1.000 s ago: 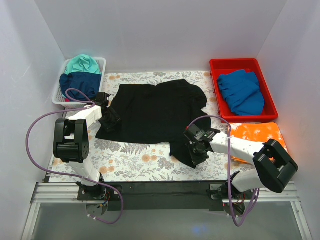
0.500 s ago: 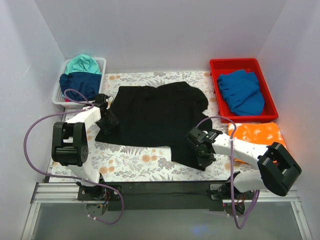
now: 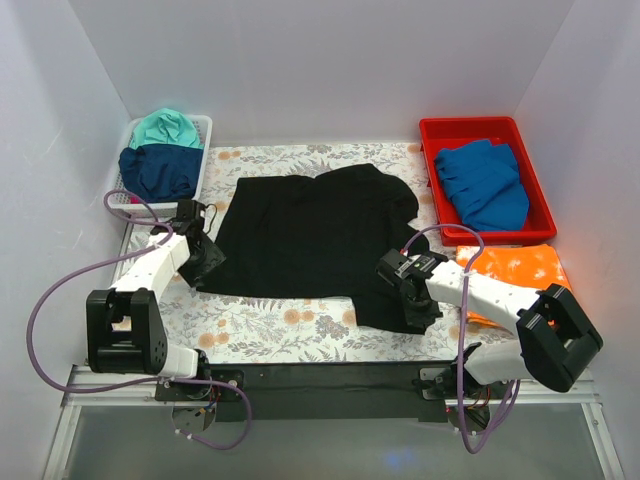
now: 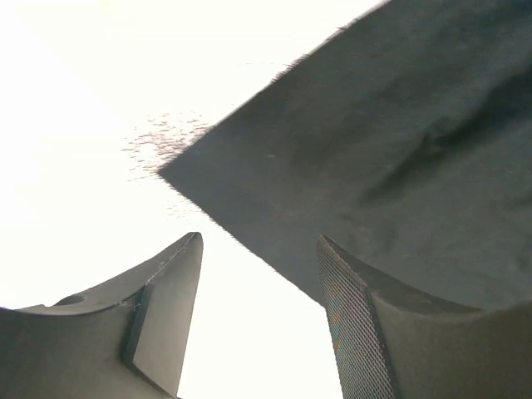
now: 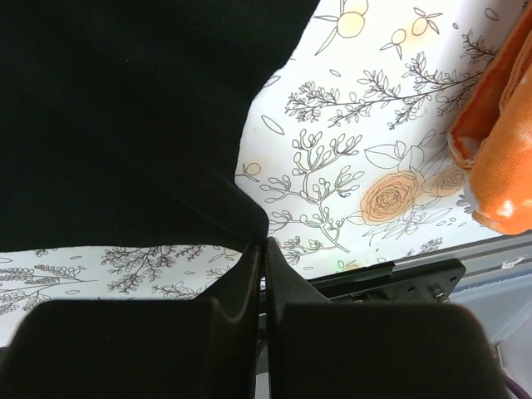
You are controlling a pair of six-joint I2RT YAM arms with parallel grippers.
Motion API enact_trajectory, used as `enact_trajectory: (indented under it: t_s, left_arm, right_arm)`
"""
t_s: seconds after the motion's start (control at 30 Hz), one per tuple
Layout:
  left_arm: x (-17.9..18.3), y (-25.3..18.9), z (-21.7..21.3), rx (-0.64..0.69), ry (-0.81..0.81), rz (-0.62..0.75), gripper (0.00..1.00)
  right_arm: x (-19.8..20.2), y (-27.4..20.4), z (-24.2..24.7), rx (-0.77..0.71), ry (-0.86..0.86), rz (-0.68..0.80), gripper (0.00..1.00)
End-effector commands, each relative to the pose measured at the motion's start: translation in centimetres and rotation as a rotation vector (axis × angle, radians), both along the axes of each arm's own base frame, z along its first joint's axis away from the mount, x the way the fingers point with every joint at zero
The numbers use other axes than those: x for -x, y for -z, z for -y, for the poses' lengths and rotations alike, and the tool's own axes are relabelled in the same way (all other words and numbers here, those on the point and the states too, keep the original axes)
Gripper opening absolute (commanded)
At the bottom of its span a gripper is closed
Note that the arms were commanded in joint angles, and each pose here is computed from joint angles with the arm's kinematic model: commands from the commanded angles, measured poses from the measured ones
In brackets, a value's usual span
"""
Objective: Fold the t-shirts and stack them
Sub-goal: Flatten the tshirt out
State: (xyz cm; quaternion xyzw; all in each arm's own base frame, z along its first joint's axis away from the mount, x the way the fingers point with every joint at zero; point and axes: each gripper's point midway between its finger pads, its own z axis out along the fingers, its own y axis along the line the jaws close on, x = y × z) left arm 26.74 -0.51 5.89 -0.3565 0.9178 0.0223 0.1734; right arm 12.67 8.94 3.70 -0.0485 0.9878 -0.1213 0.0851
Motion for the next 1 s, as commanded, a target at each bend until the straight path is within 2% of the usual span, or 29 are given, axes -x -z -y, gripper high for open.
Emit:
enact_trajectory:
  t_s: [0.0, 0.2, 0.5, 0.67, 0.83, 0.97]
  left_arm:
    - [0.8, -0.8, -1.7, -0.049, -0.065, 0.012, 0.56]
    - [1.7, 0.8, -2.1, 0.012, -0.108, -0.055, 0.56]
    - [1.9, 2.7, -2.3, 0.016, -0.144, -0.112, 0.56]
    - [2.1, 3.3, -3.3, -0.034, -0.179, -0.119, 0.48]
    - [2.1, 2.9, -4.5, -0.098, -0.209, -0.113, 0.47]
    - [2.6, 4.1, -4.5, -0.084, -0.235, -0.147, 0.47]
  right_arm:
    - [-0.5, -0.9, 0.4, 0.032, 0.024, 0.019, 0.01]
    - [-0.6, -0.9, 0.4, 0.028, 0.02, 0.028, 0.01]
    - [-1.0, -0.9, -0.1, 0.005, 0.019, 0.04, 0.01]
    - [-1.2, -1.0, -0.2, -0.003, 0.022, 0.048, 0.01]
    - [-1.2, -0.9, -0.2, -0.002, 0.024, 0.05, 0.01]
    - [-1.1, -0.8, -0.3, -0.006, 0.033, 0.048, 0.01]
